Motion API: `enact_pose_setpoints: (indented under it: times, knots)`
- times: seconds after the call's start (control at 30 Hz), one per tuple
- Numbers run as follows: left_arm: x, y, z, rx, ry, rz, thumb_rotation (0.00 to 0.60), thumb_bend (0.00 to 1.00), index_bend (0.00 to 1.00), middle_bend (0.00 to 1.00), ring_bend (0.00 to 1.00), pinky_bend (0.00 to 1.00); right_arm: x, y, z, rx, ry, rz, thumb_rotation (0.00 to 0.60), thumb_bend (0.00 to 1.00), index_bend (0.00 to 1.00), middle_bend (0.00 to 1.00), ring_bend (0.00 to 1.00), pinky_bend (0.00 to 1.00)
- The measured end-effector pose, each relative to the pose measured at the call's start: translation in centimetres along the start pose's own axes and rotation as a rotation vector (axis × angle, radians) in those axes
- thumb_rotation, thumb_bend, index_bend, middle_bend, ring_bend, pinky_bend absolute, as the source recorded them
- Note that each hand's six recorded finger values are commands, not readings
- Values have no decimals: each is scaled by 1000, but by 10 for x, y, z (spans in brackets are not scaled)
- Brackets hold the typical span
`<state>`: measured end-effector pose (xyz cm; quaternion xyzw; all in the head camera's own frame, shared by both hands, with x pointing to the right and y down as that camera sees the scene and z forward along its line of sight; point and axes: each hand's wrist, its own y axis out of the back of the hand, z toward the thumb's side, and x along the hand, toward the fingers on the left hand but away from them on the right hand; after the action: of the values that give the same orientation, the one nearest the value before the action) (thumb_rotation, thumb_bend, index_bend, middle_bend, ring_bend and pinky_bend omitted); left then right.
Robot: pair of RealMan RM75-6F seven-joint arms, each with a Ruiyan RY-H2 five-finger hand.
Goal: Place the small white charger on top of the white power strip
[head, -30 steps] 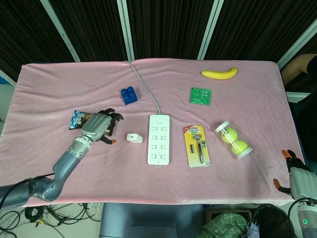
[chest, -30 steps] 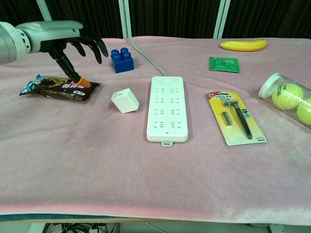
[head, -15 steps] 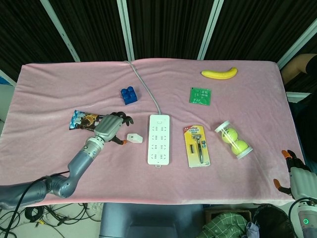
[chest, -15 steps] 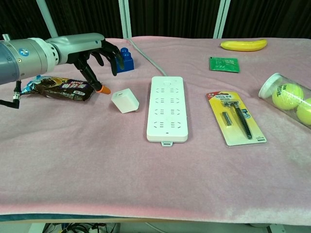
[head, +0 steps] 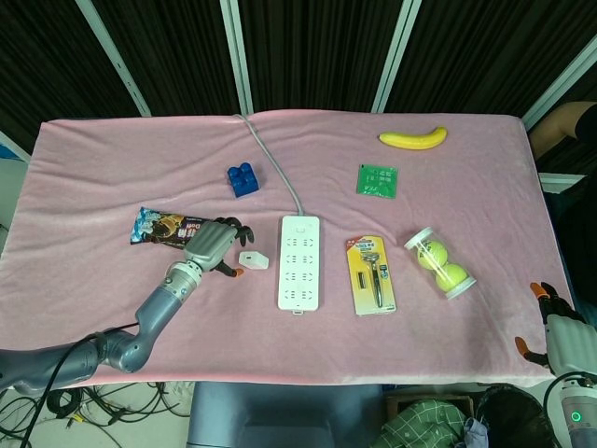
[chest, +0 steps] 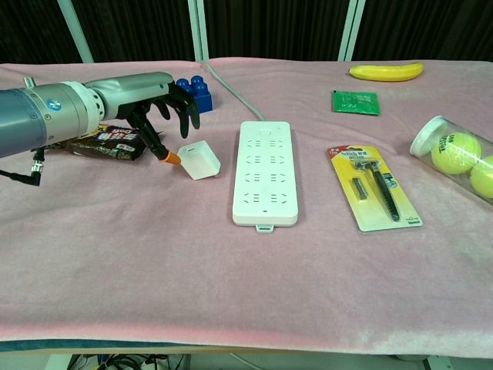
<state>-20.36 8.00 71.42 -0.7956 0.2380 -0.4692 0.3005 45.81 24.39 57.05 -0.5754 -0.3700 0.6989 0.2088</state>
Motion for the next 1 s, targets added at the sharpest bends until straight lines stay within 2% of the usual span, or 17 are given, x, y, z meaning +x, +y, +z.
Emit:
enact_pose_setpoints:
  times: [1.0]
  knots:
    - [23, -25, 14, -2, -18, -14, 600, 225, 463, 523, 301, 260, -1, 0, -1, 1, -2, 8, 600, 236, 26, 38, 144, 246]
